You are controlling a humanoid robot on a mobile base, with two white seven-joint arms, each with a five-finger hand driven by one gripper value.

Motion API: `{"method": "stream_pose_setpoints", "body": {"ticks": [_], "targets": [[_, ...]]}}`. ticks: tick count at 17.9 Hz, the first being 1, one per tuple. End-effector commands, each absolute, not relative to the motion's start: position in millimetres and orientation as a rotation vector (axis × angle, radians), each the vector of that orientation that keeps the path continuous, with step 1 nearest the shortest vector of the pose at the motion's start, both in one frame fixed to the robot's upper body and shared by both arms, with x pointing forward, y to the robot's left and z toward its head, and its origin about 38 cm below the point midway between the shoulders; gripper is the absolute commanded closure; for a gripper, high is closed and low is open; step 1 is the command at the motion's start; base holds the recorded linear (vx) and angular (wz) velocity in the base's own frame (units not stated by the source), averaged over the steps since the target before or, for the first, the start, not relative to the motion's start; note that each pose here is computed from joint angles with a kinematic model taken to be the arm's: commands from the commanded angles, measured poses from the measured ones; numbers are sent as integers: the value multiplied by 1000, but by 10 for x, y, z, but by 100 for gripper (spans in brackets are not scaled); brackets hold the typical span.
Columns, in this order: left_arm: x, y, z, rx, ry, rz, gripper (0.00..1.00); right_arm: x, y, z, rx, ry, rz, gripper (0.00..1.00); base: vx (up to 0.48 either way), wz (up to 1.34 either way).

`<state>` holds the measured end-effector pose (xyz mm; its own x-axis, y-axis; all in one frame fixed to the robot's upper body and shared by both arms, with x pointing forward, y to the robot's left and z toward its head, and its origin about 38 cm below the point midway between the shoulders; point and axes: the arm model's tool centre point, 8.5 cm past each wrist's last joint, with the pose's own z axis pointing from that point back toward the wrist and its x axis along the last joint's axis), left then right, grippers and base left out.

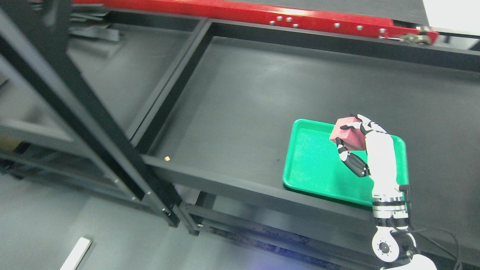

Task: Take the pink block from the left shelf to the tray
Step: 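Carry the pink cube in the right hand while turning toward the blue tray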

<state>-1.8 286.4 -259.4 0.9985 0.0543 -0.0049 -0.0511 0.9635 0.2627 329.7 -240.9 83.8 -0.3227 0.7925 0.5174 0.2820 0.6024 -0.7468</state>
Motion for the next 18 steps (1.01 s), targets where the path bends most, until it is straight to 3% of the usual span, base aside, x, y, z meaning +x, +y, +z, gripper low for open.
{"method": "stream_pose_setpoints", "body": {"ticks": [1,18], "targets": [[230,2972,-2580,281,-35,56,0,3253,-2500,912,-893,-1886,672,98,-127,555],[230,2972,-2580,281,-35,56,0,3219,-2493,859,-875,-1873,665,98,-149,857]]}}
